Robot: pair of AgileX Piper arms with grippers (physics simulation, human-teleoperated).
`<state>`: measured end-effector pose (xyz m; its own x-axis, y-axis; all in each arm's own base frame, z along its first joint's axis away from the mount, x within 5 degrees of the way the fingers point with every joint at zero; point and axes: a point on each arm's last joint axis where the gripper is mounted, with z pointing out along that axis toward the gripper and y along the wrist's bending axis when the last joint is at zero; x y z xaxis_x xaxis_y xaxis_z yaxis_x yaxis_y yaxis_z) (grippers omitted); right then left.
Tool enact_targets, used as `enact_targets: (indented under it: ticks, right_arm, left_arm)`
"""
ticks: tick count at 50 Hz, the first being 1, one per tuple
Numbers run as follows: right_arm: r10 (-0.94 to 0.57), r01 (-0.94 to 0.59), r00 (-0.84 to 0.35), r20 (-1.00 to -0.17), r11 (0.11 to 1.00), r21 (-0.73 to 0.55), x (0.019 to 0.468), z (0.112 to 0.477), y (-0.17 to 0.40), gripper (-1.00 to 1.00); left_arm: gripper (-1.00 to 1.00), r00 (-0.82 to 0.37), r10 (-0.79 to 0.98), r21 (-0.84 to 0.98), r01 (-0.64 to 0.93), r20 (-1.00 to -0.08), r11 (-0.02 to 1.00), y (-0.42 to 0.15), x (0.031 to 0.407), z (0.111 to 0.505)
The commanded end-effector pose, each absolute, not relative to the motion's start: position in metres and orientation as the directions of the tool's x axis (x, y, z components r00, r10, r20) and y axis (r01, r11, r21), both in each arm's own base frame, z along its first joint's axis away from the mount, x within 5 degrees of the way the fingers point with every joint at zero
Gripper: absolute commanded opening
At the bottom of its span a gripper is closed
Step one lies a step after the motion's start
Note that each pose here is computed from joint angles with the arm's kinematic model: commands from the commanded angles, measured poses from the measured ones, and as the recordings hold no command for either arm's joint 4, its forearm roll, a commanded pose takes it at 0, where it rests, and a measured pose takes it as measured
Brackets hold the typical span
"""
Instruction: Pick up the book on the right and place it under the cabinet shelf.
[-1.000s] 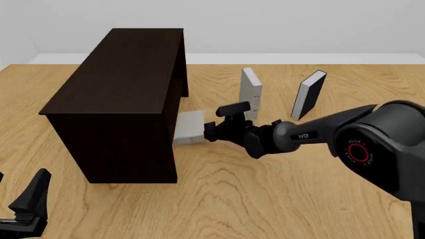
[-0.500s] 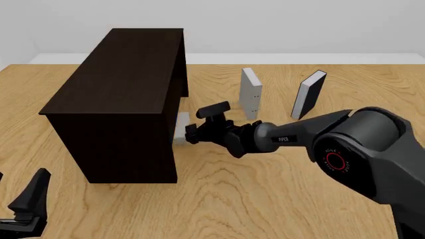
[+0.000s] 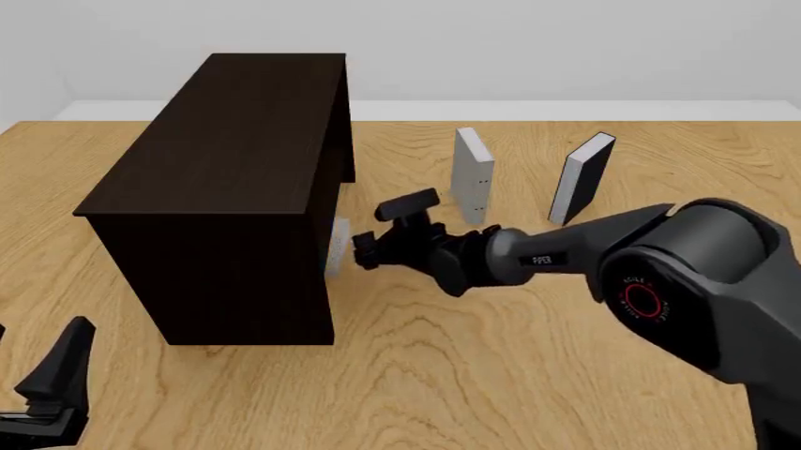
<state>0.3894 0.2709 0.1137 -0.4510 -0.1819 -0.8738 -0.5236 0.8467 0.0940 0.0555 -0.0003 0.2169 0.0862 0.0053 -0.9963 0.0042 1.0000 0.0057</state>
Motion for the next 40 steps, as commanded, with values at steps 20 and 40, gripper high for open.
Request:
enact_targets:
  ticks: [20, 40]
  right_arm:
    - [0.003, -0.525, -0.225, -0.974, 0.842, 0.124, 0.266, 0.207, 0.174, 1.00]
    - [0.077, -0.496, -0.072, -0.994, 0.862, 0.102, 0.177, 0.260, 0.102, 1.00]
  left_arm:
    - [1.00, 0.083, 0.005, 0.005, 0.004, -0.997, 1.000, 0.000, 0.056, 0.216]
    - [1.00, 0.079, 0.004, 0.004, 0.004, -0.997, 1.000, 0.000, 0.056, 0.216]
